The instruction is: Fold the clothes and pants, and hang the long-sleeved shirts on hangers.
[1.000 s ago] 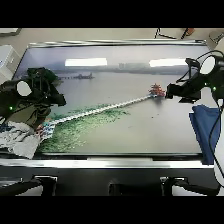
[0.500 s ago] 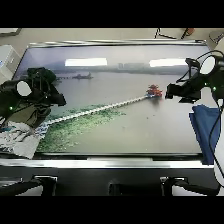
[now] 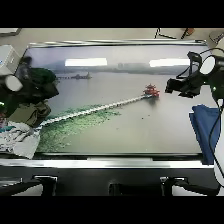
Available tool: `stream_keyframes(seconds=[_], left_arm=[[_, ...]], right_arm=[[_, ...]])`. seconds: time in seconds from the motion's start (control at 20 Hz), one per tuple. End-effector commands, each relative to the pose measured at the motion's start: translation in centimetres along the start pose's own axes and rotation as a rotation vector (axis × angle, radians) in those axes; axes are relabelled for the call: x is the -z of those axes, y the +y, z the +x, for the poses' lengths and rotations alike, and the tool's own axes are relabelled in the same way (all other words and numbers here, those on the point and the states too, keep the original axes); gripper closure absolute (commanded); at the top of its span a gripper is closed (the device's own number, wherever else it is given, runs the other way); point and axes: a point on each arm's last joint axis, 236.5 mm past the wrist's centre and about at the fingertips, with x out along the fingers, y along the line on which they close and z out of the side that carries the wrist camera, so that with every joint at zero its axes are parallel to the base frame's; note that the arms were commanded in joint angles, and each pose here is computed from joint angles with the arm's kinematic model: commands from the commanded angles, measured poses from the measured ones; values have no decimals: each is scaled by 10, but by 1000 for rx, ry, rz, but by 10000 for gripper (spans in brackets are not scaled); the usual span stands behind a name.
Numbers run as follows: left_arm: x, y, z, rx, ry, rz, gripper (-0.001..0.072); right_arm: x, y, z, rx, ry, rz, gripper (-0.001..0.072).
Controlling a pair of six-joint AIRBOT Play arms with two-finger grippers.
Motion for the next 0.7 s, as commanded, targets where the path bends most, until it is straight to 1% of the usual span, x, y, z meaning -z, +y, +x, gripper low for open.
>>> stream_keyframes(seconds=[0.0, 0.05, 0.15, 0.2, 0.25, 0.45, 0.55, 0.65], left_arm=[[-27, 102, -46, -149, -15, -272, -4], [-1, 139, -59, -206, 89, -366, -4], [81, 196, -86, -290, 367, -548, -4], [113, 210, -95, -300, 458, -605, -5], [135, 219, -100, -301, 497, -648, -4], [211, 227, -77, -321, 501, -739, -4], [242, 217, -51, -270, 538, -743, -4], [246, 209, -25, -205, 486, -736, -4]], right_arm=[[-12, 2, 0, -7, -52, -2, 10], [-12, 2, 0, -6, -49, -9, 10], [-10, 2, 1, -6, -43, -9, 11], [-10, 2, 1, -6, -44, -9, 22], [-10, 2, 1, -6, -43, -9, 24], [-8, 2, 1, -6, -35, -8, 24], [-4, 2, 1, -7, -17, -7, 24], [4, 1, 1, -2, 19, -7, 24]])
